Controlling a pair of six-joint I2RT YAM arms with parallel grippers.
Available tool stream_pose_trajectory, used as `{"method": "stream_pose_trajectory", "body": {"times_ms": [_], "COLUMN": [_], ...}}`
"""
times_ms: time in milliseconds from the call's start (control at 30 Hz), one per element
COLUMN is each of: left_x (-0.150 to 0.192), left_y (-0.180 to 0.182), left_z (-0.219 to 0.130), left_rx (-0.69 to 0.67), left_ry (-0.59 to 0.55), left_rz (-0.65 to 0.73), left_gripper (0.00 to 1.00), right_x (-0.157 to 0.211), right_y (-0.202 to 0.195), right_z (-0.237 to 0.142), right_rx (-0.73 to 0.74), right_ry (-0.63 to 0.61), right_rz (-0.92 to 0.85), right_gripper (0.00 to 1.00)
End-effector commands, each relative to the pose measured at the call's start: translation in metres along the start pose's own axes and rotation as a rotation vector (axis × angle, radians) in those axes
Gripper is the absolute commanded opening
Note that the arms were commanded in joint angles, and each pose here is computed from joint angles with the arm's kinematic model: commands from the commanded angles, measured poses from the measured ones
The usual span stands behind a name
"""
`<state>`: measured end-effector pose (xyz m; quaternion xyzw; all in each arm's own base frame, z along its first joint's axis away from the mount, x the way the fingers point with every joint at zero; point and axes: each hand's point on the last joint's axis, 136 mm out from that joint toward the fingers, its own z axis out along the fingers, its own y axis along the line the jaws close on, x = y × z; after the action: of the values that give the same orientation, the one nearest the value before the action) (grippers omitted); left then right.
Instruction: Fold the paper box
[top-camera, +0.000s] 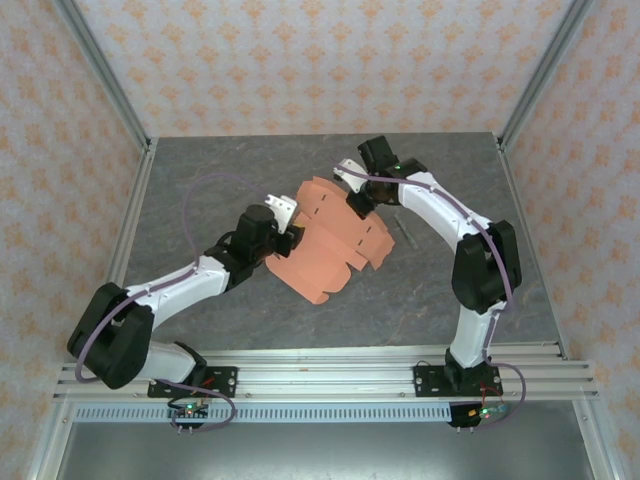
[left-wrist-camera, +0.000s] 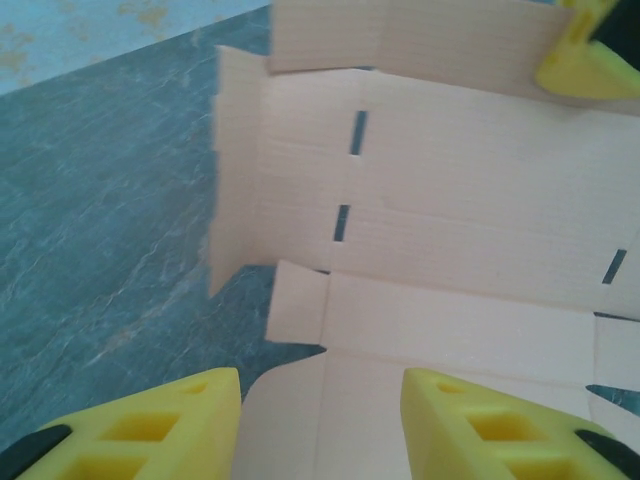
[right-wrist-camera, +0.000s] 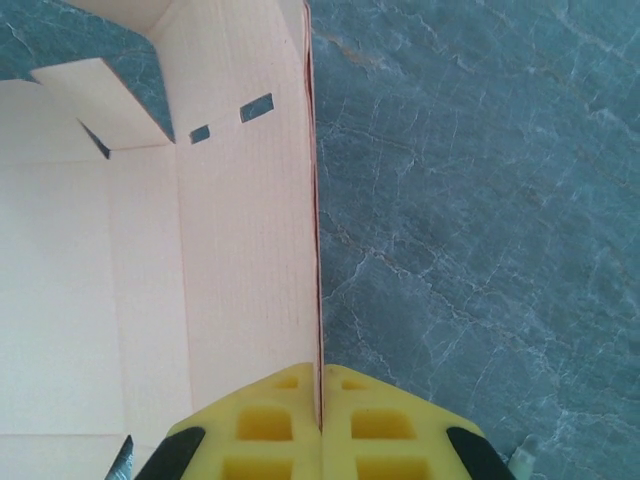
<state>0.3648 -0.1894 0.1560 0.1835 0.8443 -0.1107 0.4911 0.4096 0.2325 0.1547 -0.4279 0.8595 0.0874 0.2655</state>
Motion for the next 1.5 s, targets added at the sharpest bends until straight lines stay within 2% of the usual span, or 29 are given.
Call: {"method": "stream_pose_trajectory", "body": {"times_ms": [0,100,367,733,933,1133,1267,1467], "left_x": [-0.014,-0.029,-0.062,-0.079,-0.092,-0.101,-0.107,-0.105], "left_y": [0.002,-0.007,-0.031,-0.004,-0.012,-0.011,-0.023,-0.035], "left_z": [-0.01,-0.012,0.004,0.036,0.036,0.036,0.033,0.02], "left_rx": [0.071,0.184,0.39,0.409,0.47,0.466,0.54,0.593], "left_ry": [-0.035,-0.042,-0.013,0.033,0.039,0.044,0.04,0.017], "left_rz": [-0.152,-0.223,-0.259,-0.294,-0.23,-0.173,-0.155,-0.136], "left_gripper": [0.48,0.48,0.48,0.53,0.56,0.56,0.54,0.4], "right_x": [-0.017,-0.017,-0.018,-0.019,-0.02,-0.022,-0.024,-0.031], "right_y": [0.003,0.011,0.027,0.036,0.04,0.042,0.041,0.03], "right_z": [-0.028,-0.033,-0.041,-0.046,-0.045,-0.045,-0.046,-0.048], "right_rx": [0.028,0.004,-0.061,-0.114,-0.141,-0.16,-0.157,-0.11], "right_ry": [-0.089,-0.127,-0.166,-0.175,-0.17,-0.174,-0.176,-0.175], "right_rz": [-0.067,-0.1,-0.118,-0.128,-0.128,-0.128,-0.117,-0.066], "right_gripper": [0.0,0.0,0.0,0.0,0.0,0.0,0.0,0.0]}}
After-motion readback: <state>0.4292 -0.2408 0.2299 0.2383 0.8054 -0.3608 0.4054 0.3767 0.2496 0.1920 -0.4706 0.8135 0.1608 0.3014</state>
